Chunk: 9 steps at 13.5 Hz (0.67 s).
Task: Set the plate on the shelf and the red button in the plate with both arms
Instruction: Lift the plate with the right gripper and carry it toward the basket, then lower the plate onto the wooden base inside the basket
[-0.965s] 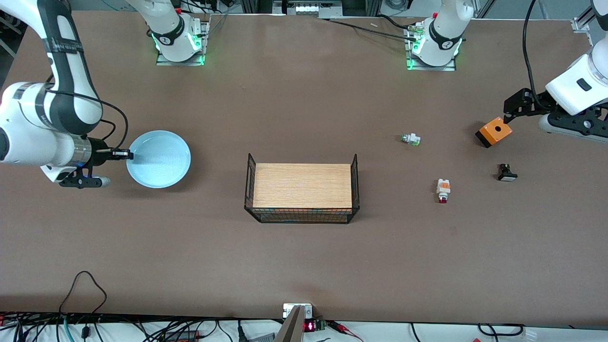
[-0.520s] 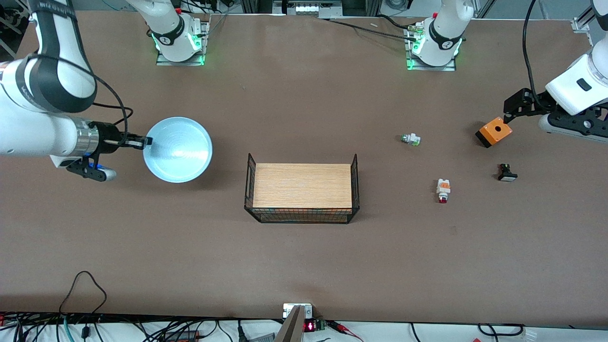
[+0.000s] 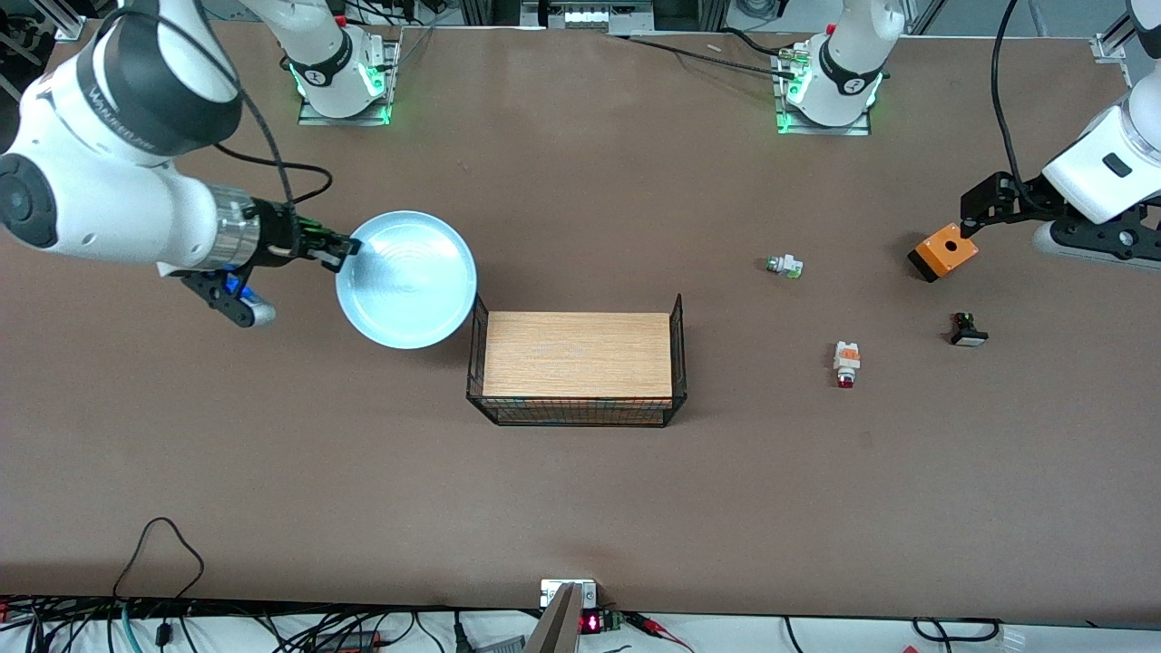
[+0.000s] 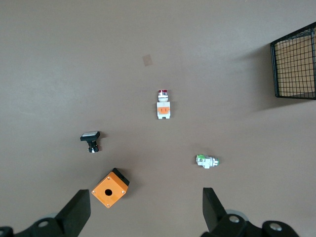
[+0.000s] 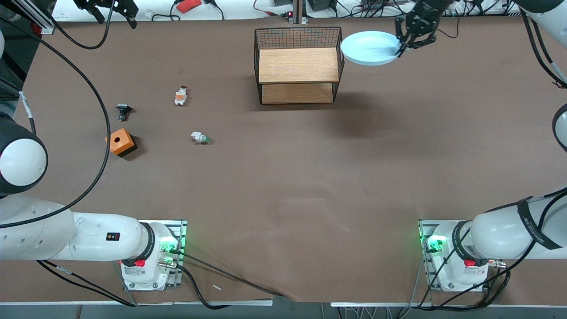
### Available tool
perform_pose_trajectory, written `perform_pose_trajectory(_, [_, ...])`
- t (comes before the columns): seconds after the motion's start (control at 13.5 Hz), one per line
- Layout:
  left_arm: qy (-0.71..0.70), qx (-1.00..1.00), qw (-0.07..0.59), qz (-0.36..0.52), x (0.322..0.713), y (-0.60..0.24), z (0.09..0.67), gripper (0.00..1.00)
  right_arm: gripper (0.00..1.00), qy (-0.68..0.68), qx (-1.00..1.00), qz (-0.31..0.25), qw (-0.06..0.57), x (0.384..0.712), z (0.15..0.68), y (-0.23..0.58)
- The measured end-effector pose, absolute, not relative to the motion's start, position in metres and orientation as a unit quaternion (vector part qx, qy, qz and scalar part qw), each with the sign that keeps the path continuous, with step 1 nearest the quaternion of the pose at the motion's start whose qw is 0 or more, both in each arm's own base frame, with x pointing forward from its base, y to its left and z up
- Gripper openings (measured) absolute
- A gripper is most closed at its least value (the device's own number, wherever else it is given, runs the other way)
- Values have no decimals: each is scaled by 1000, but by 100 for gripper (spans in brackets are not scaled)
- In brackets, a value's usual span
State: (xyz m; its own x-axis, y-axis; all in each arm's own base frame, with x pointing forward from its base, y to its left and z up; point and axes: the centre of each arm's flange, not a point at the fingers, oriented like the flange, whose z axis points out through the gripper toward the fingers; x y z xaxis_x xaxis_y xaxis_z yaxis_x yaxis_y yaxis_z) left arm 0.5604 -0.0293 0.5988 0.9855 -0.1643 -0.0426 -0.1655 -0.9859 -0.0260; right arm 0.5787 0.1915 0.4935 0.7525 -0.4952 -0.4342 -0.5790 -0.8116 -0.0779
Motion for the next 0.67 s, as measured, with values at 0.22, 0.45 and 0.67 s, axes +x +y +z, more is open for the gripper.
perform_pose_trajectory(0.22, [83, -996, 15, 20, 560, -30, 599, 100, 3, 300, -929, 195, 96, 562, 508, 249])
perform_pose_trajectory(0.45, [88, -996, 15, 21, 560, -38, 599, 100, 3, 297, -933, 178, 101, 551, 510, 291])
perform_pose_trajectory(0.67, [90, -995, 15, 42, 555, -42, 595, 100, 3, 283, -944, 143, 90, 550, 500, 313])
